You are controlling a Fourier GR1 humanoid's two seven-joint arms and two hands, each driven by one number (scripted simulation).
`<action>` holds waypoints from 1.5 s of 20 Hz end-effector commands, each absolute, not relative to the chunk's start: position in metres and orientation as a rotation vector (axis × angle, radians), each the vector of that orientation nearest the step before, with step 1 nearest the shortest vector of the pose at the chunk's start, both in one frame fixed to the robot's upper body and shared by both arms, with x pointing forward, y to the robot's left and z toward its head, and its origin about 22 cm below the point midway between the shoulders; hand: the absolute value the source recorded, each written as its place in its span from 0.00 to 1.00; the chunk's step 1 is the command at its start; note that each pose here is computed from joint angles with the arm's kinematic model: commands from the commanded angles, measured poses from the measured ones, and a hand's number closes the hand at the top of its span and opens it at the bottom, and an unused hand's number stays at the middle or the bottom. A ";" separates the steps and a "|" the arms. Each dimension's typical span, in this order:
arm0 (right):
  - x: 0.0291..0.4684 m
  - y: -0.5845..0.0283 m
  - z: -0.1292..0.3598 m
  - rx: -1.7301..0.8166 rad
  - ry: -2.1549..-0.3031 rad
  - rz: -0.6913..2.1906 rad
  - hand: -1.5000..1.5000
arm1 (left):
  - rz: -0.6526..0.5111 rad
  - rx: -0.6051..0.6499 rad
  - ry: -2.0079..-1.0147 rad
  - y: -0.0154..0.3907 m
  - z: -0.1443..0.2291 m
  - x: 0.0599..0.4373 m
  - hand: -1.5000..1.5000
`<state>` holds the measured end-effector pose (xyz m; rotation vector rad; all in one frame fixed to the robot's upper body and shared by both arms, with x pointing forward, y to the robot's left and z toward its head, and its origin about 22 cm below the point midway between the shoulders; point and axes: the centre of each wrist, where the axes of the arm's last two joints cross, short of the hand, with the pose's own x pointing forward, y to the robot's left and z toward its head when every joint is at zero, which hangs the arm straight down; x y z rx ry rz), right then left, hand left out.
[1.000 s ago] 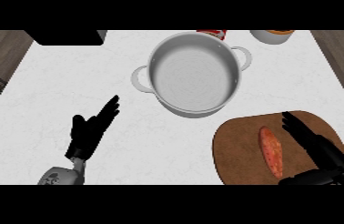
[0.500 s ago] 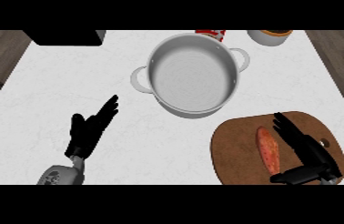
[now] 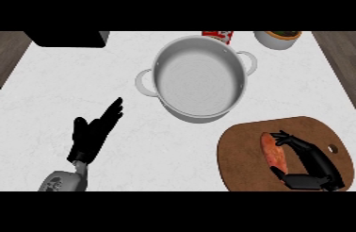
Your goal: Pick the sweet potato from the cutting board and place it in the pot
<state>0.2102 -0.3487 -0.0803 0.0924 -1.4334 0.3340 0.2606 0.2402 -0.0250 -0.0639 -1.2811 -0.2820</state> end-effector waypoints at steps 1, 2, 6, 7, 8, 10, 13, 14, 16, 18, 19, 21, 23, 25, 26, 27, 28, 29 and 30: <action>0.195 -0.332 -0.113 0.204 -1.373 0.249 1.00 | -0.287 -0.057 -1.275 0.227 -0.019 0.266 0.50; 0.211 -0.324 -0.104 0.214 -1.400 0.262 1.00 | -0.292 -0.079 -1.264 0.228 -0.029 0.263 0.50; 0.209 -0.334 -0.101 0.123 -1.526 0.262 1.00 | -0.265 -0.056 -1.283 0.234 -0.017 0.266 0.50; 0.201 -0.329 -0.097 0.098 -1.549 0.284 1.00 | -0.268 -0.062 -1.275 0.246 -0.017 0.259 0.50; 0.233 -0.353 -0.088 0.147 -1.570 0.352 1.00 | -0.286 -0.082 -1.266 0.249 -0.015 0.264 0.50; 0.285 -0.371 -0.039 0.199 -1.612 0.493 1.00 | -0.320 -0.105 -1.293 0.219 -0.014 0.271 0.50; 0.309 -0.394 0.003 0.264 -1.661 0.639 1.00 | -0.362 -0.129 -1.308 0.221 -0.009 0.274 0.50; 0.321 -0.396 0.015 0.277 -1.674 0.649 1.00 | -0.379 -0.133 -1.328 0.215 -0.005 0.278 0.50; 0.325 -0.403 0.019 0.306 -1.698 0.678 1.00 | -0.363 -0.142 -1.315 0.216 -0.012 0.274 0.50; 0.340 -0.400 0.031 0.312 -1.732 0.679 1.00 | -0.375 -0.142 -1.322 0.212 -0.011 0.276 0.50; 0.343 -0.410 0.045 0.296 -1.745 0.714 1.00 | -0.377 -0.140 -1.315 0.212 -0.008 0.276 0.50; 0.350 -0.409 0.051 0.244 -1.766 0.758 1.00 | -0.372 -0.130 -1.312 0.218 -0.010 0.278 0.50; 0.355 -0.410 0.057 0.230 -1.802 0.784 1.00 | -0.372 -0.113 -1.327 0.227 -0.004 0.280 0.50; 0.357 -0.414 0.062 0.190 -1.845 0.834 1.00 | -0.366 -0.111 -1.307 0.221 -0.009 0.280 0.50; 0.362 -0.416 0.075 0.186 -1.860 0.863 1.00 | -0.348 -0.124 -1.307 0.214 -0.009 0.280 0.50; 0.371 -0.404 0.071 0.173 -1.887 0.844 1.00 | -0.360 -0.124 -1.304 0.219 -0.013 0.279 0.50; 0.374 -0.406 0.082 0.172 -1.901 0.889 1.00 | -0.355 -0.122 -1.295 0.219 -0.024 0.271 0.50; 0.371 -0.410 0.079 0.143 -1.945 0.890 1.00 | -0.366 -0.095 -1.300 0.229 -0.015 0.276 0.50; 0.378 -0.409 0.090 0.122 -1.960 0.908 1.00 | -0.341 -0.111 -1.288 0.233 -0.023 0.270 0.50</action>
